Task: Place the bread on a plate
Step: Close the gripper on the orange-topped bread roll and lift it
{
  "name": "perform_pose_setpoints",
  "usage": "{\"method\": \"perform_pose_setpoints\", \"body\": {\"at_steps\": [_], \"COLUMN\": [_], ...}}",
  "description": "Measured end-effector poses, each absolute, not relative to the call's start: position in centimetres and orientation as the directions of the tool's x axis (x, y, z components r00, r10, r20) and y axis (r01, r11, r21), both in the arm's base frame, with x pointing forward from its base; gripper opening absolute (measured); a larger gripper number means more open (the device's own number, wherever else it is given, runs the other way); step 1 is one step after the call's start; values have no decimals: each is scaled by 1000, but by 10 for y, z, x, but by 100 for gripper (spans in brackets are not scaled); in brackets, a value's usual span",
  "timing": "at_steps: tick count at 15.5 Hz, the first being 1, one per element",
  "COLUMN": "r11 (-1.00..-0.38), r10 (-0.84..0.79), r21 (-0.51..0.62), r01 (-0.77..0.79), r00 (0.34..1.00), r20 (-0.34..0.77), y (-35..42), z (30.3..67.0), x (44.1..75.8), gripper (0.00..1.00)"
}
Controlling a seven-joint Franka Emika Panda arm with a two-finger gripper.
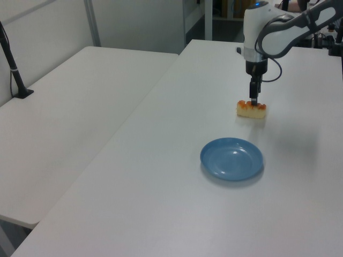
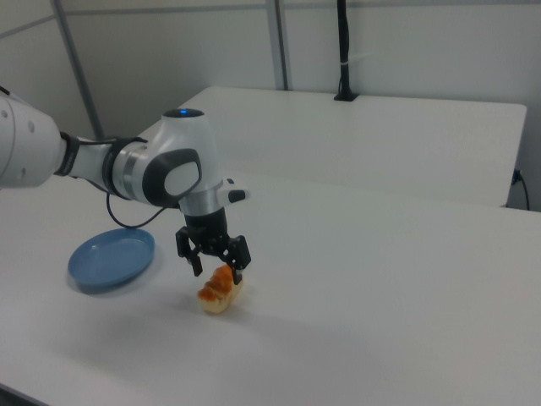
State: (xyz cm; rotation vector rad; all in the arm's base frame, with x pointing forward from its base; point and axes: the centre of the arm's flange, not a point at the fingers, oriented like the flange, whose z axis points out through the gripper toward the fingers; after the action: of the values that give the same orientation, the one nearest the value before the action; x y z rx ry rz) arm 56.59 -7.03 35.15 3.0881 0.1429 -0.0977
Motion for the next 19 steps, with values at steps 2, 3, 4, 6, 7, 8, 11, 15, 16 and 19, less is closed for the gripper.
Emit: {"method": "perform_pose_setpoints", "body": {"at_steps": [2, 3, 4, 6, 7, 8, 11, 15, 16, 19], "r11": [-994, -994, -994, -993, -993, -993, -992, -992, -992, -991], "r10": [94, 94, 95, 98, 101, 103, 107, 109, 109, 114], "r21": [52, 53, 53, 54, 56, 57, 59, 59, 59, 58], "r01": [97, 97, 98, 102, 104, 107, 111, 113, 114, 119], "r00": [994, 994, 993, 993, 993, 993, 992, 992, 991, 990], "r20": [-62, -63, -66, -70, -64, -63, -65, -70, -72, -79], "y": [-70, -70, -70, -68, -67, -66, -64, -64, -63, -60], "z": [340, 337, 334, 328, 326, 323, 314, 311, 310, 306], "x": [568, 568, 568, 569, 570, 571, 573, 573, 573, 573], "gripper": [100, 100, 100, 100, 100, 100, 100, 93, 86, 74]}}
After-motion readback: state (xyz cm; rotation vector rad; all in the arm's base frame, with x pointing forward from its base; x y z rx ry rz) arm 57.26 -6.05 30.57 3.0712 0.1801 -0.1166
